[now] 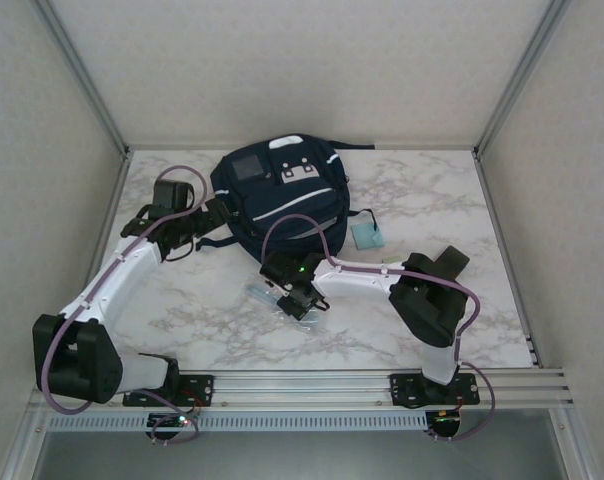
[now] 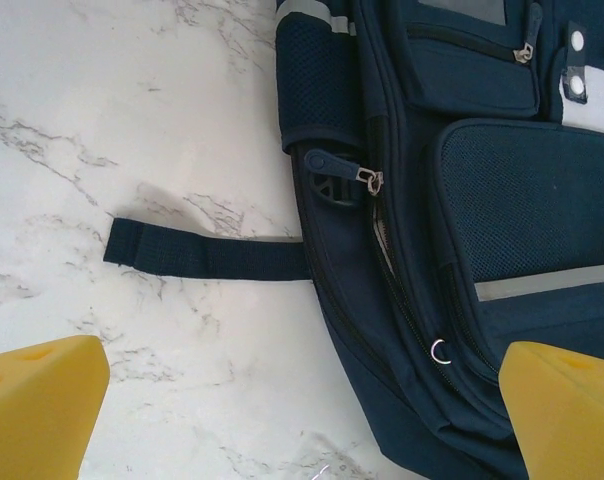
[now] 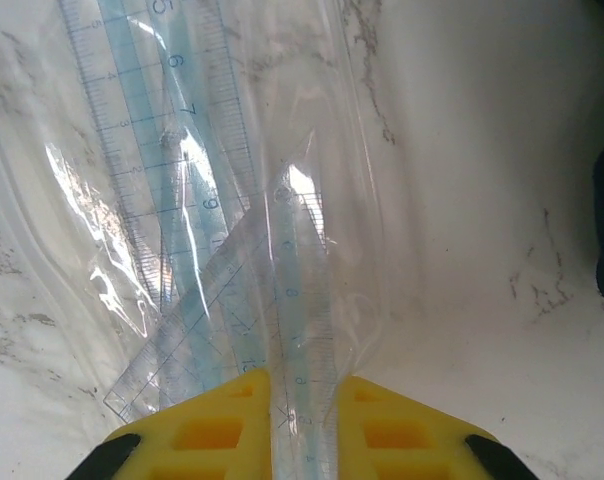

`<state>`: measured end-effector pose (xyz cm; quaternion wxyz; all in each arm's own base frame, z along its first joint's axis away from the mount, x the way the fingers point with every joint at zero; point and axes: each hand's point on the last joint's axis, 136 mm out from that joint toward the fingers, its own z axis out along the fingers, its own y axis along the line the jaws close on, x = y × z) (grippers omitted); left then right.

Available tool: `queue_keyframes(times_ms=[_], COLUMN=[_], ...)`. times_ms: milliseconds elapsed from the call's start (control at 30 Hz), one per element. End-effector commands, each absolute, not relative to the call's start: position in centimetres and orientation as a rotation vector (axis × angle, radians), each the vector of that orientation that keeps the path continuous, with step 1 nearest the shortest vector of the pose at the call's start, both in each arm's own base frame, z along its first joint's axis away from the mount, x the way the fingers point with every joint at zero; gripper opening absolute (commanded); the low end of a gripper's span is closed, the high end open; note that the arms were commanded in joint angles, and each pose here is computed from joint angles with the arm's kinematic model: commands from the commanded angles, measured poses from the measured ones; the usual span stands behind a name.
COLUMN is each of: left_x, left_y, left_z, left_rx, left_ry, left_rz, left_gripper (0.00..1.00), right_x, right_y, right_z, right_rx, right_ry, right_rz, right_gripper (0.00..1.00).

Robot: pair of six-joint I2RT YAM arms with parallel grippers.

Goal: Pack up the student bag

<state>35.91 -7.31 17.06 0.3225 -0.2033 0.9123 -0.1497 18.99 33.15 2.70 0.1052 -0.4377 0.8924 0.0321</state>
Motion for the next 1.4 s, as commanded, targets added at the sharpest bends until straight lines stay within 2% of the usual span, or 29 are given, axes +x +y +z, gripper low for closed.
queue_keyframes(times_ms=[0, 100, 300, 600, 1033, 1367], left_x=[35.4, 35.3, 35.7, 36.3, 36.4, 38.8], left_y=[-6.8, -6.9, -7.4, -11.4, -22.1, -28.7], left_z=[17.9, 18.2, 19.0, 19.9, 18.6, 13.6], left_rx=[-0.543, -0.540, -0.450, -0.208, 0.419, 0.816], left_ry=[2.382, 2.377, 2.371, 2.372, 2.347, 2.334], left_rz=[-0.381, -0.386, -0.398, -0.448, -0.260, 0.049], left_gripper=[1.00, 1.00, 1.00, 0.99, 0.96, 0.97], right_x=[16.7, 16.4, 16.1, 20.3, 31.2, 32.9], right_y=[34.6, 35.0, 35.3, 30.8, 16.1, 13.0], right_z=[2.7, 3.9, 9.6, 16.3, 20.2, 20.9], right_rx=[-1.367, -1.362, -1.231, -0.815, 0.157, 0.308], right_ry=[2.662, 2.659, 2.636, 2.538, 2.363, 2.287], right_rz=[0.243, 0.314, 0.697, 1.058, 1.042, 1.056], right_gripper=[0.00, 0.00, 0.00, 0.00, 0.00, 0.00])
